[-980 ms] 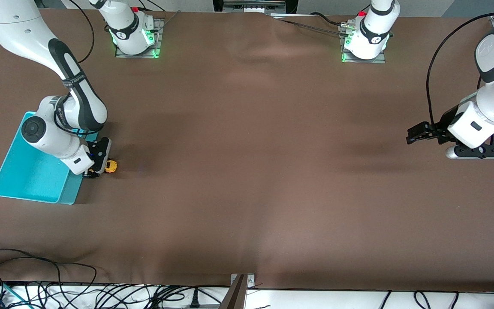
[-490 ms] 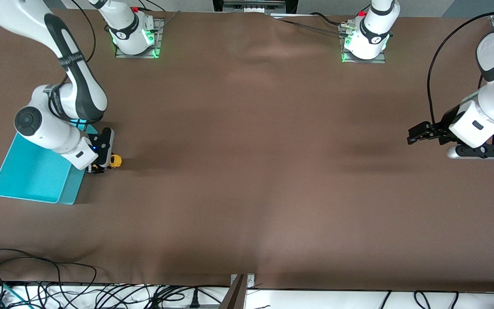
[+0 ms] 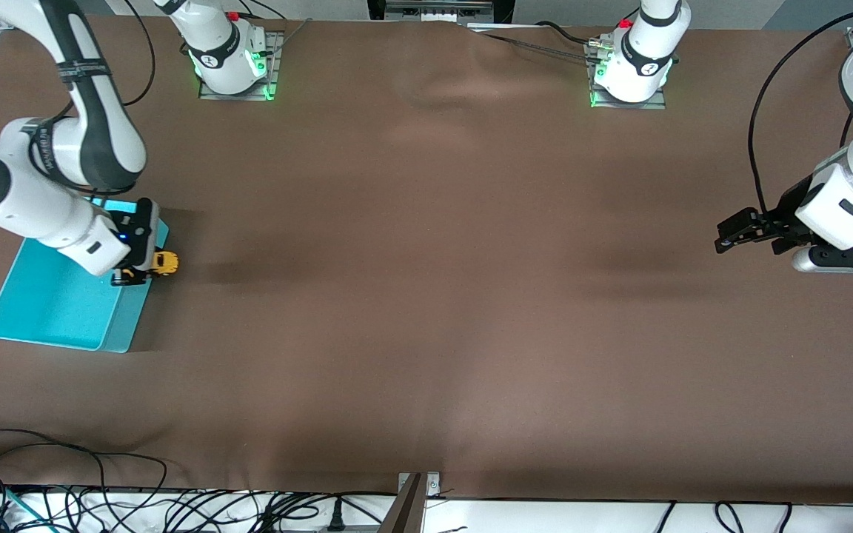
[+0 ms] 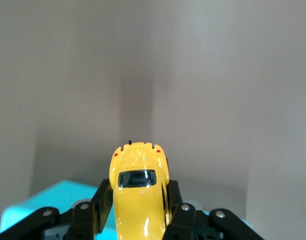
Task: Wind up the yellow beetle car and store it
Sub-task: 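Lift the car with the right gripper and carry it into the bin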
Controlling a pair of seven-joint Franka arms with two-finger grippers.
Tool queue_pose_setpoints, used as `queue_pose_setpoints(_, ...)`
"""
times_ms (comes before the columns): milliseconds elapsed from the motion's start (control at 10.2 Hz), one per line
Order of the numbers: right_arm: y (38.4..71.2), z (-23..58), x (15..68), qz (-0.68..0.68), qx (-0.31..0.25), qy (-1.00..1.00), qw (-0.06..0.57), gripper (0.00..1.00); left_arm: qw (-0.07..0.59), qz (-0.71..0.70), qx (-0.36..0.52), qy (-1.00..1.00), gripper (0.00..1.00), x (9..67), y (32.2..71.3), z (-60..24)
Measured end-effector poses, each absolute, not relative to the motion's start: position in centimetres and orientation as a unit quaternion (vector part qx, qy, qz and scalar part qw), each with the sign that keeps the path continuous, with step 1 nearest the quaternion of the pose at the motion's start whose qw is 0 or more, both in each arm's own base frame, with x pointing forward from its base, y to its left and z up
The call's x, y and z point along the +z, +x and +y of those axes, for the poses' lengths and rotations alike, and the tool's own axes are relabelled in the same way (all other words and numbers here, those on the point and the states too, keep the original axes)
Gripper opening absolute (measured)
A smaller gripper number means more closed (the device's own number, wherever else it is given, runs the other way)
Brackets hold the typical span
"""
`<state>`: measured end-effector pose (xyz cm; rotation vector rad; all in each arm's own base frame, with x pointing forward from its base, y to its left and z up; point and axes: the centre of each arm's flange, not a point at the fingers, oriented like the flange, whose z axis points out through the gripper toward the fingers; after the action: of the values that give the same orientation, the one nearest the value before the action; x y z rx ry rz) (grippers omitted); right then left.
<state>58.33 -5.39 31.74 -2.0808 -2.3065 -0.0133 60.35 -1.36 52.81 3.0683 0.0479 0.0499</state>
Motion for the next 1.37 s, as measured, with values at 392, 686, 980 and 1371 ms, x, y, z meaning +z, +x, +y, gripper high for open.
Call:
queue_pose_setpoints(392,56.4,-16.2,32.1,-0.802,-0.003,-0.597,0.030,0.49,0.037,0.014,0.018,0.999,1.00,53.7,60.4,-1.5)
queue_pose_setpoints(686,54.4,-21.4,28.3,-0.812,0.005,-0.581,0.061,0.49,0.037,0.013,0.019,0.999,1.00,54.0,60.4,-1.5)
queue_pose_setpoints(980,53.6,-23.2,21.8,-0.803,0.009,-0.587,0.103,0.49,0.037,0.013,0.019,0.999,1.00,54.0,60.4,-1.6)
queue_pose_setpoints(1371,53.5,-23.6,20.0,-0.800,0.006,-0.590,0.109,0.49,0.037,0.012,0.019,0.999,1.00,54.0,60.4,-1.7)
